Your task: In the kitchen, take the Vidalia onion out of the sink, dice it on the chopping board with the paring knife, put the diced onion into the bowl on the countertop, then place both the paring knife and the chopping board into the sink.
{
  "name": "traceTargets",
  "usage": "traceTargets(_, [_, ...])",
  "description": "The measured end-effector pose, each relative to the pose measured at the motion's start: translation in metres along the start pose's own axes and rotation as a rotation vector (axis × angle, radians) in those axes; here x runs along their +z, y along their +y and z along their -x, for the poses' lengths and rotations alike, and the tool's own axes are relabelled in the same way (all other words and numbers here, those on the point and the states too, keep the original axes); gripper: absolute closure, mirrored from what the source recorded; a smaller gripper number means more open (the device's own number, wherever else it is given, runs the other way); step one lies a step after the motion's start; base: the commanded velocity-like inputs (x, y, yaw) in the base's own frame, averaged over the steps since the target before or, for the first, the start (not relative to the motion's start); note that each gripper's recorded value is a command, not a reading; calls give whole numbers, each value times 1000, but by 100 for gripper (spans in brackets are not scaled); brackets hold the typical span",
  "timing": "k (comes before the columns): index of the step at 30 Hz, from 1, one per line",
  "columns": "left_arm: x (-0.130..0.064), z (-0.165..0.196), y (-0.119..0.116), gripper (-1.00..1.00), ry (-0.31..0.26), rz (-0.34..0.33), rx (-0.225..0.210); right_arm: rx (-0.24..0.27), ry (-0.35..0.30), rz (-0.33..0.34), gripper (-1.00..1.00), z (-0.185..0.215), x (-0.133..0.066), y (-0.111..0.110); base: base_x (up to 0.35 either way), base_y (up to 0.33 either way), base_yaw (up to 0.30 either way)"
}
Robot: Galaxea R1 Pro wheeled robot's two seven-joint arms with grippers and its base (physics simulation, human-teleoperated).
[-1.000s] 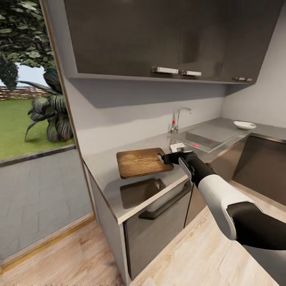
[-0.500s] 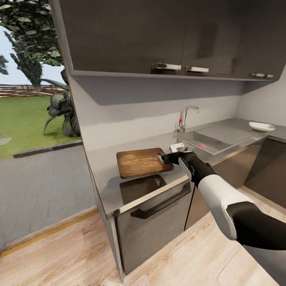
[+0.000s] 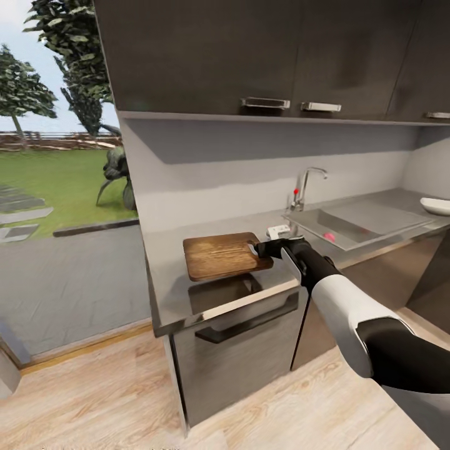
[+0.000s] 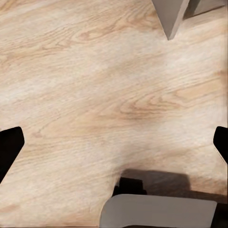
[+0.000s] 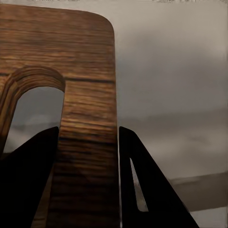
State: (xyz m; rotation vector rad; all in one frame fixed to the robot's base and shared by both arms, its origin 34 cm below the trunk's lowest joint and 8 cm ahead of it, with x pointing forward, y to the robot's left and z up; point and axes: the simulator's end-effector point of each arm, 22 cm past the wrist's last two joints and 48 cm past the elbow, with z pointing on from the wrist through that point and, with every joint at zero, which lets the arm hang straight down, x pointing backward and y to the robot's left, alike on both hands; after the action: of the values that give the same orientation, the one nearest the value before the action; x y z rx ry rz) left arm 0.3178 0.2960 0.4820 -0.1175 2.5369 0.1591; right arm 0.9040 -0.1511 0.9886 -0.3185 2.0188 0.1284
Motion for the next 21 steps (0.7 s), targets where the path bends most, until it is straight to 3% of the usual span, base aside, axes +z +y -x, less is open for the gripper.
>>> traceTargets(21, [1, 7, -1, -100, -18, -2, -2, -4, -17, -4, 100, 11, -9, -1, 0, -319, 225])
